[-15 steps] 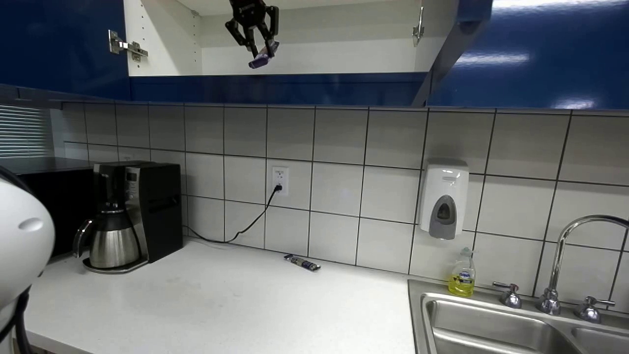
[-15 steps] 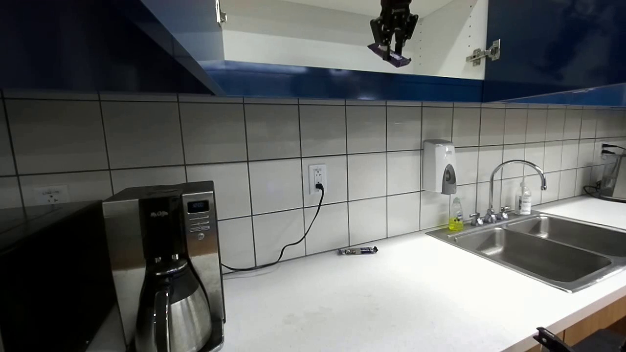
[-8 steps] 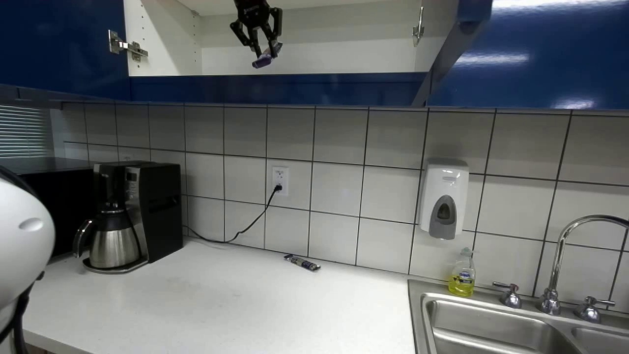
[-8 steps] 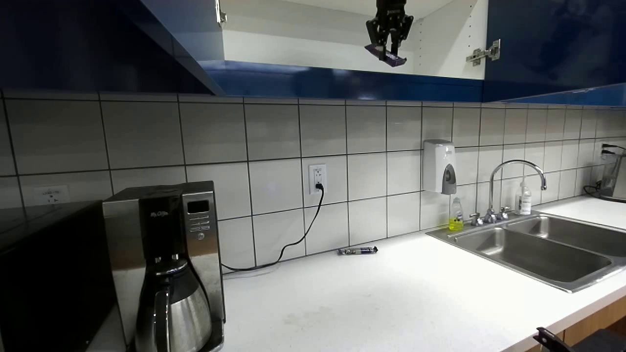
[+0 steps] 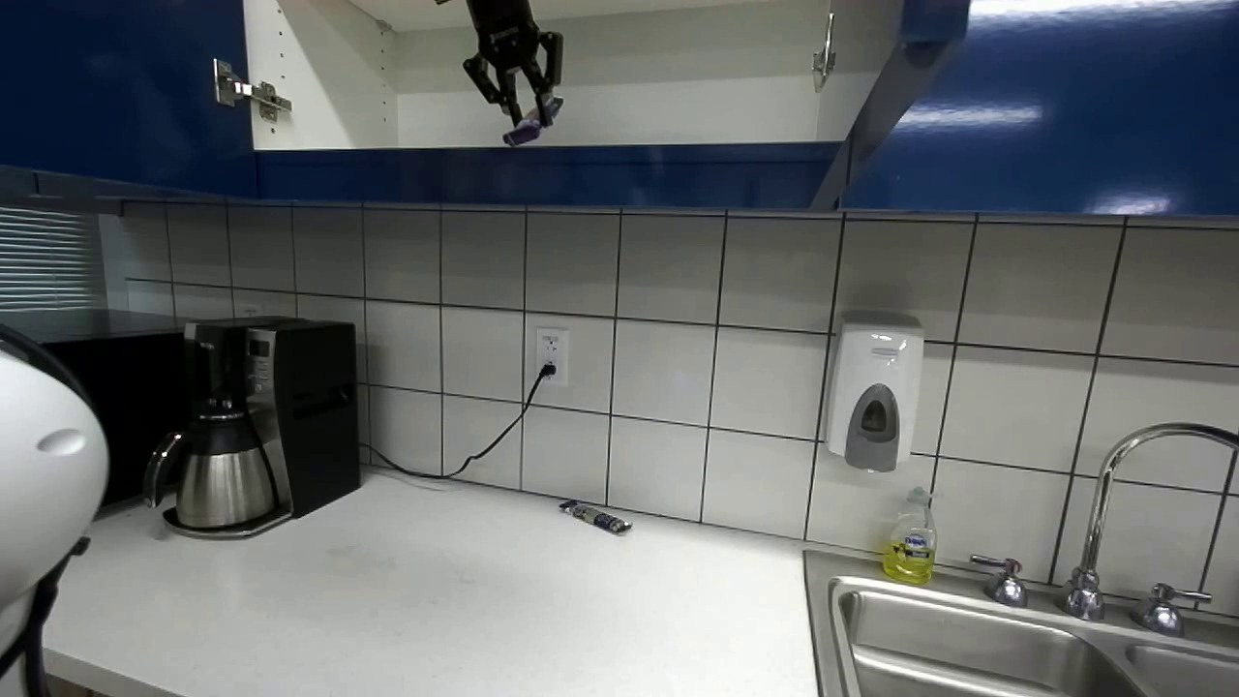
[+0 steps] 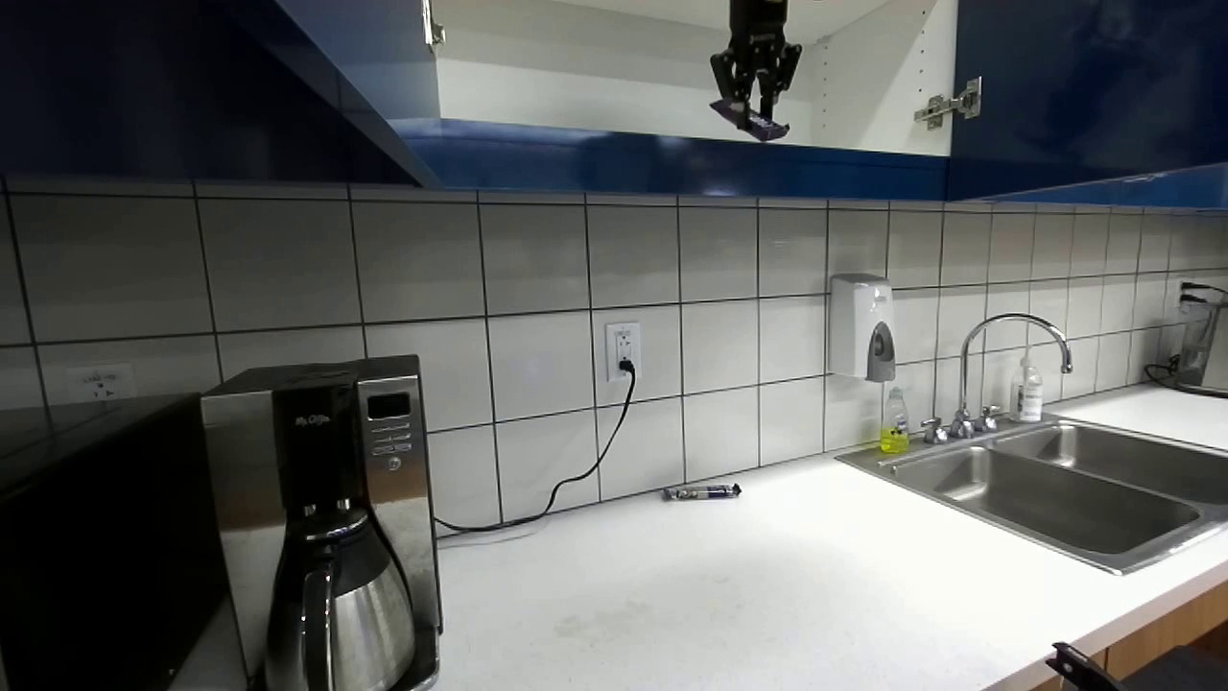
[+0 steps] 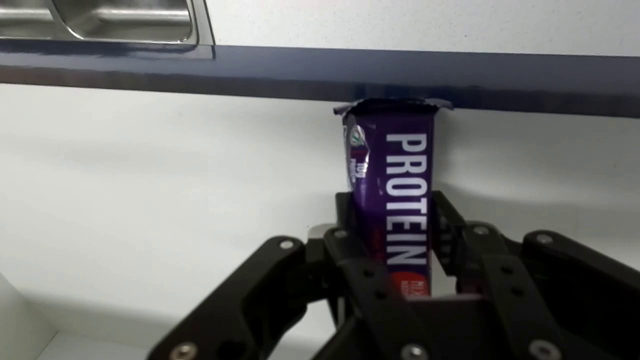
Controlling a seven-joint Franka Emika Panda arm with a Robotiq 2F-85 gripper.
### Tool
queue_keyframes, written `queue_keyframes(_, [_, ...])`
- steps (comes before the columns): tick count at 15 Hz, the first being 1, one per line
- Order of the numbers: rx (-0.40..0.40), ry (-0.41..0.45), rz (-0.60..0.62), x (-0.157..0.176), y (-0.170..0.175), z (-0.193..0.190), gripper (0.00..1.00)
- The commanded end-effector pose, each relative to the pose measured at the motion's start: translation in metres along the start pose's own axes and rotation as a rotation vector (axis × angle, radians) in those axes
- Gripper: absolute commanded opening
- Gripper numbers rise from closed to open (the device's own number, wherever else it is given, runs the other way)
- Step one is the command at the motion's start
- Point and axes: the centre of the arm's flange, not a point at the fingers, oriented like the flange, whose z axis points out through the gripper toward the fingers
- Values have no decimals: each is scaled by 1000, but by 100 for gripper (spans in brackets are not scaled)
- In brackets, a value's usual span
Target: Put the blue packet in the top cabinet
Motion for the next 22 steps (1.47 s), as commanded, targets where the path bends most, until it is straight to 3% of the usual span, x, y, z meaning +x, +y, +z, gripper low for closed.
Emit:
queue_keyframes(1, [3,-22,31,16,2,-3,14])
queue_keyframes(2, [3,-25,38,18,2,-2,14])
queue_keyframes(3, [0,-26,44,19,3,-1,53])
queue_keyframes(4, [0,-29,49,21,4,1,66])
queue_keyframes(8, [0,-31,62,19,6,3,96])
queue_keyframes(10, [-1,-25,68,14,8,1,100])
queue_keyframes(22, [-12,55,44,-53,12,-36,100])
